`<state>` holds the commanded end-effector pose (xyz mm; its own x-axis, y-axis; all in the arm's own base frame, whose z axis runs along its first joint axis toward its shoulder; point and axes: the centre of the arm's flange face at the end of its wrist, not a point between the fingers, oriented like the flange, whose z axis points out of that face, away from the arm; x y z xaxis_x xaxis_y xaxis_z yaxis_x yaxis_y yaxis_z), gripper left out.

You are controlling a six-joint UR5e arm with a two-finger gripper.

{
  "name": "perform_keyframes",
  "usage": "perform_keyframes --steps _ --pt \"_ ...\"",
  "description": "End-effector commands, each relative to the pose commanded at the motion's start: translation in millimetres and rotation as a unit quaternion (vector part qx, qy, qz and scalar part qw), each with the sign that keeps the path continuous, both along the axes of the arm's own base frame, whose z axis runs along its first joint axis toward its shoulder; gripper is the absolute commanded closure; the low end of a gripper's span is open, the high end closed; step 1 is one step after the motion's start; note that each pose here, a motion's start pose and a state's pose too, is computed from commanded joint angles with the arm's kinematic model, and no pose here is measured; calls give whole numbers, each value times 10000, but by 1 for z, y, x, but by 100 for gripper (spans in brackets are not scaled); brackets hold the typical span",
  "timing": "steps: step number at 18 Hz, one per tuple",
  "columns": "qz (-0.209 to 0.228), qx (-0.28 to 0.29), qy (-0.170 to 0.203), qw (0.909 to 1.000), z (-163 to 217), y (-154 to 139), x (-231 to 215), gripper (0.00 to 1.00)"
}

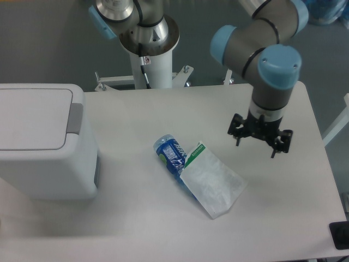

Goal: Open the trash can
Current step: 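Move the gripper over the table toward the blue bottle, then swing the open gripper over to the trash bin lid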

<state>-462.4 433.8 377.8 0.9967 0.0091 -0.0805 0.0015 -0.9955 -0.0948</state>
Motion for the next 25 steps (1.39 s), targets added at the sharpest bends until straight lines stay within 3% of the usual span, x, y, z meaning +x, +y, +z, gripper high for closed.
perform_keyframes --steps 6,8,11,15,20,25 --pt "-79 126 22 9999 10 28 36 0" --pt "56 435 -178 9989 15 37 51 0" --pt "326 781 -179 9963 47 38 70 0" --pt "443 1335 -655 9879 62 58 103 0" --pt "1096 1444 -1355 9741 63 67 124 0" --pt "1407 1736 -1684 9601 108 76 185 0"
